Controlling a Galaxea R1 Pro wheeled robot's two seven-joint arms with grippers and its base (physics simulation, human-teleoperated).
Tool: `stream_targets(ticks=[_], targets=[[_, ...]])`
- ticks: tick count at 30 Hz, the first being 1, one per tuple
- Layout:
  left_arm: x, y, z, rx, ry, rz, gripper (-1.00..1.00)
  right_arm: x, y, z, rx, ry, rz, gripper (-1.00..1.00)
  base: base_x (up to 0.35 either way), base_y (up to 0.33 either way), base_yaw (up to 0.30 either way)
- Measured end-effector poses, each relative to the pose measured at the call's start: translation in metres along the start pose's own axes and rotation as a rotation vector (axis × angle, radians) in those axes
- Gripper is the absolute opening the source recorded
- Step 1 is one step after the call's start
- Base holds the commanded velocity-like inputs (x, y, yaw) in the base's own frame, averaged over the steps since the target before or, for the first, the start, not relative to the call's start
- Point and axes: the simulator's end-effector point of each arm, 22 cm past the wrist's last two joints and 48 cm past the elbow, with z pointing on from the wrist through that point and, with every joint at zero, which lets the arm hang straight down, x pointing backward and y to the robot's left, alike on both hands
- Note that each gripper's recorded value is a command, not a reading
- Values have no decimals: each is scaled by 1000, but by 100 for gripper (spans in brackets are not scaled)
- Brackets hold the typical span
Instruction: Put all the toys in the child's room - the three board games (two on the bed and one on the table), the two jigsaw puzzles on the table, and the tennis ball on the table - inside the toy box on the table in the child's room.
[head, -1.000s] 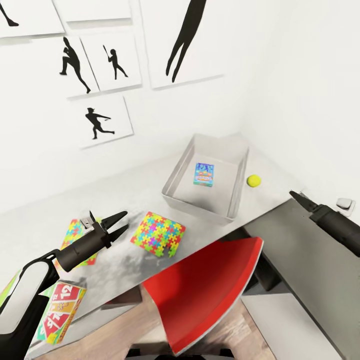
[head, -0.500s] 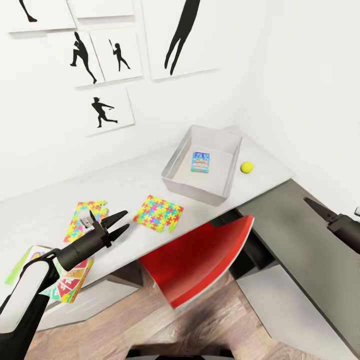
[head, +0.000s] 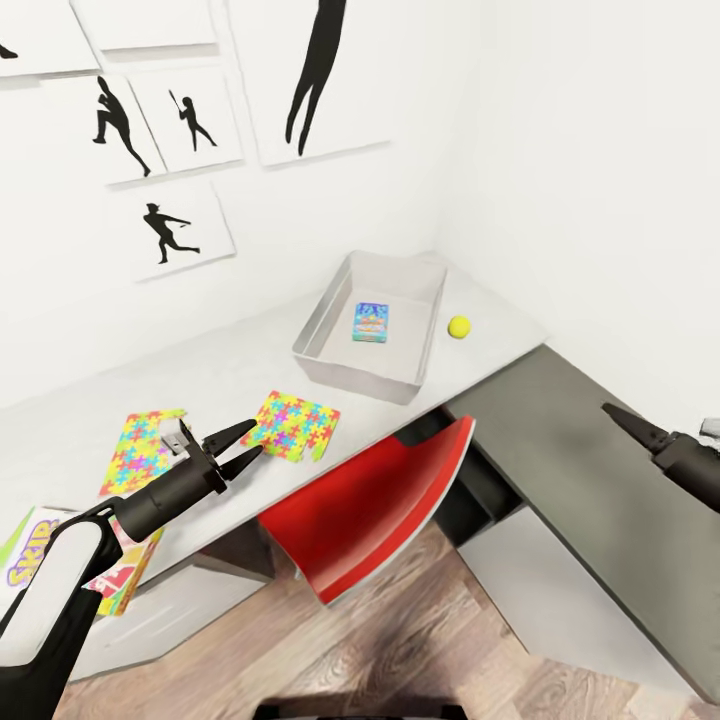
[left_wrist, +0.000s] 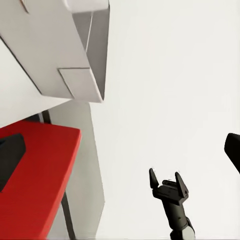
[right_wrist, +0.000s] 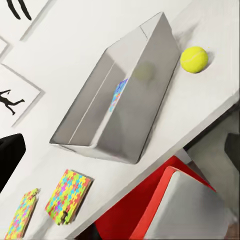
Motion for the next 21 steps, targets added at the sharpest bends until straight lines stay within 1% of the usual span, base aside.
stream_targets(ticks=[1, 3, 4, 7, 8, 10, 15, 21], targets=[[0, -1, 0, 1, 0, 1, 100, 0, 0, 0, 0, 0, 0, 100, -14, 0, -218], [4, -4, 3, 11, 5, -4, 100, 1, -8, 0, 41, 11, 9, 100, -11, 0, -220], [4, -4, 3, 12, 5, -3, 100, 0, -7, 0, 41, 10, 9, 100, -9, 0, -223], [8, -8, 7, 25, 11, -7, 100, 2, -21, 0, 108, 21, 17, 100, -6, 0, -228], [8, -9, 7, 25, 11, -6, 100, 1, -20, 0, 107, 20, 17, 100, -5, 0, -232], [10, -11, 9, 31, 13, -7, 100, 2, -27, 1, 140, 25, 20, 100, -4, 0, -235], [11, -15, 11, 42, 14, -8, 100, 3, -30, 3, 163, 32, 22, 100, -2, 0, -239], [12, -22, 14, 59, 13, -8, 100, 6, -29, 8, 169, 46, 23, 100, -1, 0, -244]])
